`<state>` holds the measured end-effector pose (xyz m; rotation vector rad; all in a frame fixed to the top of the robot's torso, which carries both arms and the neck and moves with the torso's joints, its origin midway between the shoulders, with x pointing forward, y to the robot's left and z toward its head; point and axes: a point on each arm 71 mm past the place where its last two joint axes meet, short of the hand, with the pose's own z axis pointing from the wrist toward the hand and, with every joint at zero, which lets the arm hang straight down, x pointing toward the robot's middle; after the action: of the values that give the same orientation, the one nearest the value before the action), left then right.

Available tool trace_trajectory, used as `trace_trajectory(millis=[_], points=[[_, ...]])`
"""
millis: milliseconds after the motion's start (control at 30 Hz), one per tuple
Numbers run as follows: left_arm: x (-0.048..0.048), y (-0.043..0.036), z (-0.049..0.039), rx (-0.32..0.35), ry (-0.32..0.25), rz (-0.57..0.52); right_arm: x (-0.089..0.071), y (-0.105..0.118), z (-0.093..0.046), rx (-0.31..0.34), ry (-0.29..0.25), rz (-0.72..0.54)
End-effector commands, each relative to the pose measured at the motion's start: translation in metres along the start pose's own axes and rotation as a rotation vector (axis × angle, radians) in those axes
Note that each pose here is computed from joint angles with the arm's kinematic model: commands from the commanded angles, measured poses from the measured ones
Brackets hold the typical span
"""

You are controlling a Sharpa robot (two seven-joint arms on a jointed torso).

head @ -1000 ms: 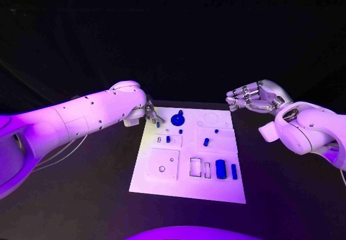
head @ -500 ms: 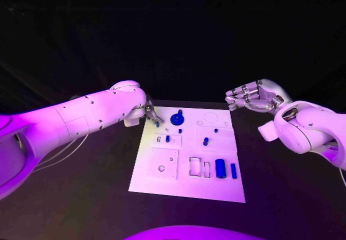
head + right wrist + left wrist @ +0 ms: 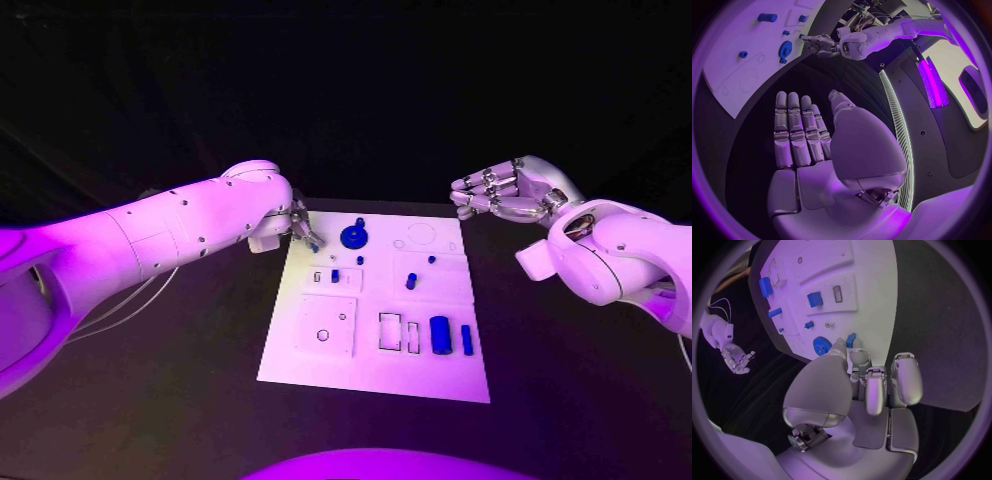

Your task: Assemble the parts on the task board

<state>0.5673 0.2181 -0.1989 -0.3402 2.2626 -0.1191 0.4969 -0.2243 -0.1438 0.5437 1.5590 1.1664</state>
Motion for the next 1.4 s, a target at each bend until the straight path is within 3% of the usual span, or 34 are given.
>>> trace_trajectory(millis=[33,433,600,833,1133,1400], points=[[0.0026,-0.0021,0.0000,0.013,0.025,-0.019,0.001,0.000,0.000,-0.006,0.016,0.001],[0.0045,0.0032,-0.0050,0.051,0.059,-0.187,0.001,0.000,0.000,-0.003,0.017,0.001],[0.0071,0.0089,-0.0132,0.072,0.083,-0.255,0.000,-0.001,0.000,-0.001,0.016,0.000],[0.0118,0.0172,-0.0311,0.105,0.083,-0.337,0.000,-0.002,0.000,0.003,0.016,0.000],[0.0292,0.0227,-0.0427,0.116,0.037,-0.260,0.000,-0.003,-0.001,0.007,0.017,0.000],[0.0439,0.0209,-0.0415,0.112,-0.003,-0.153,0.000,-0.004,-0.001,0.009,0.019,0.001]])
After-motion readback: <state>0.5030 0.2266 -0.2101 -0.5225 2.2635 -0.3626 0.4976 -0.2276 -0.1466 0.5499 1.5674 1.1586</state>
